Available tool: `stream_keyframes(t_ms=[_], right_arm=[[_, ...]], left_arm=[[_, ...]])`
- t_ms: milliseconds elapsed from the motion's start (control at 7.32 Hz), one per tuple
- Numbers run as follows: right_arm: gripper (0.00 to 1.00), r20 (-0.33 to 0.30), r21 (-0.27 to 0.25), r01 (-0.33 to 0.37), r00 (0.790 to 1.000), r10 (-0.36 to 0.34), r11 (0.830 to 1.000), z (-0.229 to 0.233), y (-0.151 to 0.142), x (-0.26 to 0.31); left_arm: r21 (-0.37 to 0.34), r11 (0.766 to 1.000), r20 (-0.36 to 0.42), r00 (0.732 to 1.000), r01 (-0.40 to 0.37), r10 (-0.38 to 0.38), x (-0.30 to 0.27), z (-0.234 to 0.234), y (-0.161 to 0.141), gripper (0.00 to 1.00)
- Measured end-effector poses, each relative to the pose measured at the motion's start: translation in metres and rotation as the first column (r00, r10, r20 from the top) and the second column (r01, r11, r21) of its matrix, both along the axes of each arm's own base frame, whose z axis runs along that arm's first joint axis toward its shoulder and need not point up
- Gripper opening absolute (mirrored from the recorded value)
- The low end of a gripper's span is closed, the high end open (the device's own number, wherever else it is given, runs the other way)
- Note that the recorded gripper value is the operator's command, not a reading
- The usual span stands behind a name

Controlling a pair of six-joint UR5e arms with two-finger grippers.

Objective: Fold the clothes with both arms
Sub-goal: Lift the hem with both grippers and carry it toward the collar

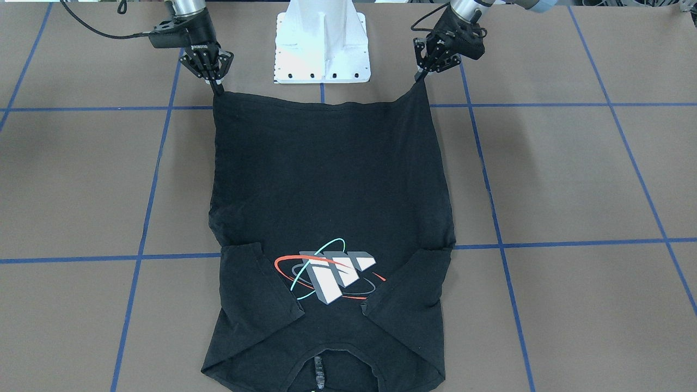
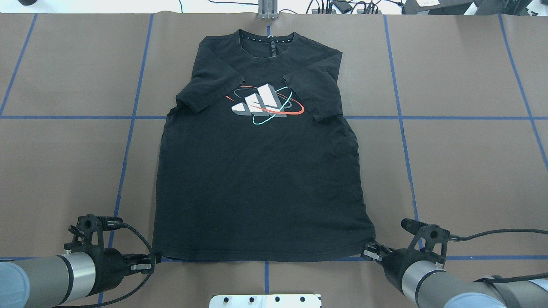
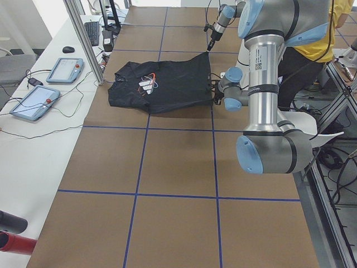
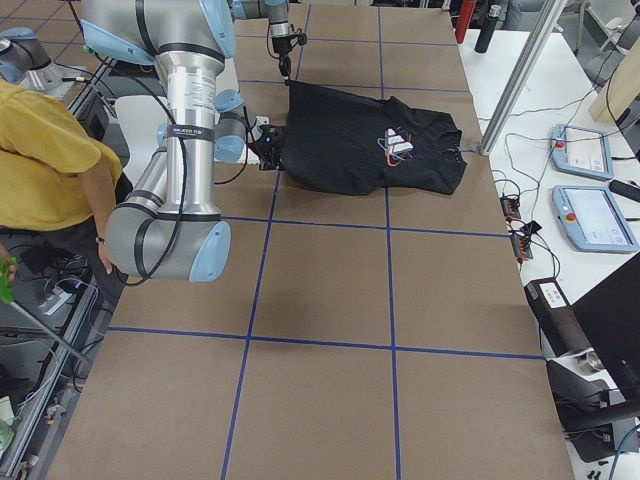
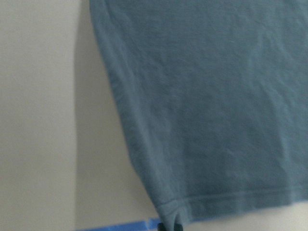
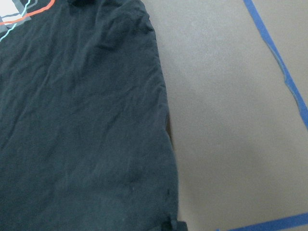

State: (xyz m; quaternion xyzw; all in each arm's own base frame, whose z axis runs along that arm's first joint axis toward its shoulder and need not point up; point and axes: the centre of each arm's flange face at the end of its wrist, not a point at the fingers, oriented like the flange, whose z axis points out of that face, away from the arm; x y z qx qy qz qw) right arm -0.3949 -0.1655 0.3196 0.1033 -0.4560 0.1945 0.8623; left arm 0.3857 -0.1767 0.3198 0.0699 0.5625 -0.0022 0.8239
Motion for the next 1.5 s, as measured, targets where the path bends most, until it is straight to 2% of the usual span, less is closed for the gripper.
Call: stream_keyframes(t_ms=[273,410,683,820,957,1230,1367,1503], right_arm=[[0.0,0.026,-0.052,0.096,0.995,-0.095,0.994,-0.041,0.016,0.047],[0.0,0.034,-0.066,0.17,0.985,-0.168,0.983,-0.063,0.035,0.066],[0.0,0.056,-0.065,0.307,0.951,-0.304,0.949,-0.1,0.073,0.096],[0.0,0.063,-0.051,0.316,0.948,-0.312,0.948,-0.107,0.077,0.101],[0.0,0.068,-0.034,0.289,0.956,-0.286,0.957,-0.11,0.072,0.103],[0.0,0.072,-0.011,0.186,0.98,-0.184,0.983,-0.115,0.048,0.106],[0.0,0.069,-0.005,0.125,0.99,-0.125,0.992,-0.118,0.032,0.106],[0.0,0.062,-0.003,0.064,0.996,-0.064,0.998,-0.122,0.016,0.106]], left_arm=[[-0.033,0.994,-0.025,0.995,-0.1,0.1,-0.046,-0.061,0.015,0.0],[-0.044,0.988,-0.036,0.989,-0.146,0.145,-0.067,-0.08,0.024,0.0],[-0.056,0.973,-0.046,0.974,-0.226,0.223,-0.082,-0.094,0.044,0.0],[-0.057,0.971,-0.049,0.972,-0.232,0.229,-0.085,-0.097,0.045,0.0],[-0.058,0.976,-0.041,0.977,-0.209,0.207,-0.086,-0.096,0.038,0.0],[-0.058,0.993,-0.028,0.994,-0.105,0.104,-0.079,-0.09,0.002,0.0],[-0.032,0.998,-0.024,0.999,-0.048,0.048,-0.071,-0.088,-0.022,0.0],[0.032,0.999,-0.021,1.0,0.002,-0.001,-0.068,-0.089,-0.05,0.0]])
